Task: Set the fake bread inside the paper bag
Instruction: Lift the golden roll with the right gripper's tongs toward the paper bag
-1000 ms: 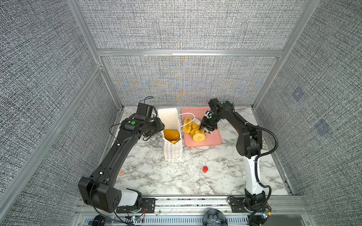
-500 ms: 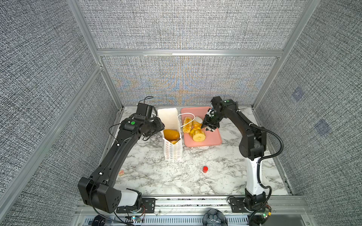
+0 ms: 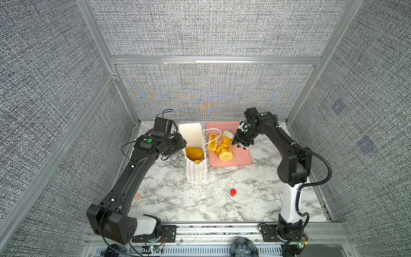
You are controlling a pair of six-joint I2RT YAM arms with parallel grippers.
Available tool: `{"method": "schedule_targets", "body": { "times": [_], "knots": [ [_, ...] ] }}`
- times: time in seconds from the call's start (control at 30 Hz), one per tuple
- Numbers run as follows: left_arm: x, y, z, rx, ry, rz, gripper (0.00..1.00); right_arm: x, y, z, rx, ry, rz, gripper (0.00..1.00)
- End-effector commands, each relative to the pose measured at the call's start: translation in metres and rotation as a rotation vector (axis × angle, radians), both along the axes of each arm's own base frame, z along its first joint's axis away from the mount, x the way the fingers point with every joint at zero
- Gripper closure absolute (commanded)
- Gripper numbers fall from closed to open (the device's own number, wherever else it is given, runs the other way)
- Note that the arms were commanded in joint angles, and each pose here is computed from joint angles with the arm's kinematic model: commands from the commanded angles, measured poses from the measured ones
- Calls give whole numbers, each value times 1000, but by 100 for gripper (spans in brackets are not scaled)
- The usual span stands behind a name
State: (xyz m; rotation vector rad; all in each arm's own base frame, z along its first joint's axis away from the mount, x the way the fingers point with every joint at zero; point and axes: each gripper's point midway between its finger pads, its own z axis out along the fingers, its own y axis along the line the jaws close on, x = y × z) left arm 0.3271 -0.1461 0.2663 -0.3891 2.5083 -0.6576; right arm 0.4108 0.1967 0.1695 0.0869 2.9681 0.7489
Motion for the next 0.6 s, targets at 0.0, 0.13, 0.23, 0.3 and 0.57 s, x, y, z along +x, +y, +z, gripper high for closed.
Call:
{"method": "schedule_targets", "body": {
  "times": [0.0, 0.13, 0.23, 0.3, 0.57],
  "knots": [
    [-3, 4, -1, 5, 6, 19, 49, -7, -3, 8, -11, -18, 25, 63],
    [-4, 4, 1, -10, 3, 29, 49, -12, -6, 16, -19, -39, 39, 63],
    [-5, 4, 2, -18, -2, 36, 49, -17, -10, 23, -29, -56, 49, 63],
    [-4, 3, 4, -26, -2, 37, 49, -21, -12, 29, -33, -71, 56, 63],
    [-4, 3, 8, -34, -11, 38, 51, -33, -19, 67, -39, -162, 62, 63]
  ]
}}
